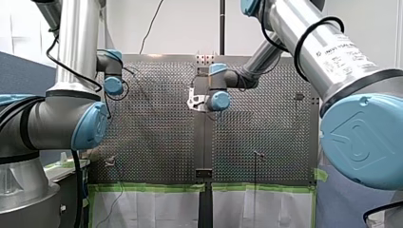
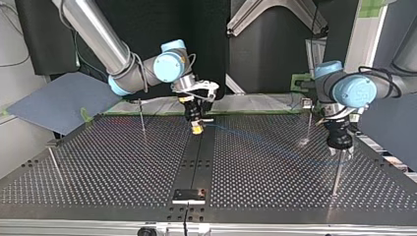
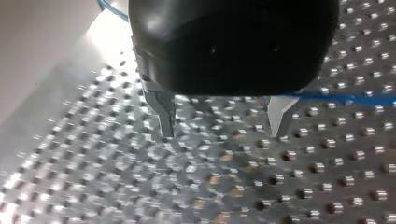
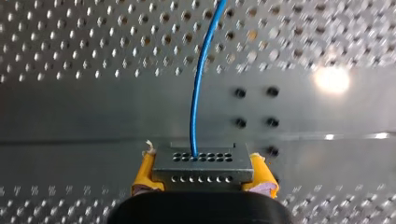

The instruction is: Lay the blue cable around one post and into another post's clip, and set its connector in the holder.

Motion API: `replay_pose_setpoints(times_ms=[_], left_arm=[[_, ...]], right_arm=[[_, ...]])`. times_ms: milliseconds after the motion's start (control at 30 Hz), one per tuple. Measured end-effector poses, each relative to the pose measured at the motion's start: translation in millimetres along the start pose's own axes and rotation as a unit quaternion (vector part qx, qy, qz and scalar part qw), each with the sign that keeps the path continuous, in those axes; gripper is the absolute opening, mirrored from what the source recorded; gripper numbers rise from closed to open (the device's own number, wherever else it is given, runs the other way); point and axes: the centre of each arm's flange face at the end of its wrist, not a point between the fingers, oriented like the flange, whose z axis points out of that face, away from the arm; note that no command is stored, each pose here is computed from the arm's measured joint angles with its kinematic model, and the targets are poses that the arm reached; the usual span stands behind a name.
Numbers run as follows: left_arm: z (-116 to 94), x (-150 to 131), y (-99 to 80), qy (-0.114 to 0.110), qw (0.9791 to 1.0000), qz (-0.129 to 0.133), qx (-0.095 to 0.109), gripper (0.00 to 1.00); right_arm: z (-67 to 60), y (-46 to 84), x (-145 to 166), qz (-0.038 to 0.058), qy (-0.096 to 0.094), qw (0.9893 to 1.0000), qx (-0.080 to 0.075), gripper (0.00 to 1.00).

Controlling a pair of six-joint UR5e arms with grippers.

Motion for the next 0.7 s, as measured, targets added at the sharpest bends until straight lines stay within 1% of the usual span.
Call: replay_pose_setpoints(times_ms=[133,233,400,533,633,700], left_arm=[[5,17,4.6,0.017,0.9997,-0.016,0.011,1.0],[8,30,9.6,0.031,0.999,-0.028,0.014,1.0],[9,38,12.8,0.039,0.9985,-0.037,0.014,1.0],[9,39,13.0,0.039,0.9984,-0.038,0.014,1.0],[10,39,12.9,0.038,0.9984,-0.038,0.014,1.0],[10,39,12.7,0.037,0.9985,-0.038,0.015,1.0]], right_arm=[[-1.7,13.5,-8,0.0005,-0.005,0.9999,-0.015,0.0],[-2.9,24.5,-15,0.004,-0.006,0.9997,-0.025,0.0],[-6.6,42.8,-29,0.0107,-0.005,0.9991,-0.04,0.0],[-10.8,55.8,-39,0.013,-0.004,0.9984,-0.055,0.0],[-13.7,67.6,-47,0.0176,-0.002,0.9975,-0.068,0.0],[-15.9,79.1,-52,0.0207,-0.001,0.9966,-0.079,0.0]])
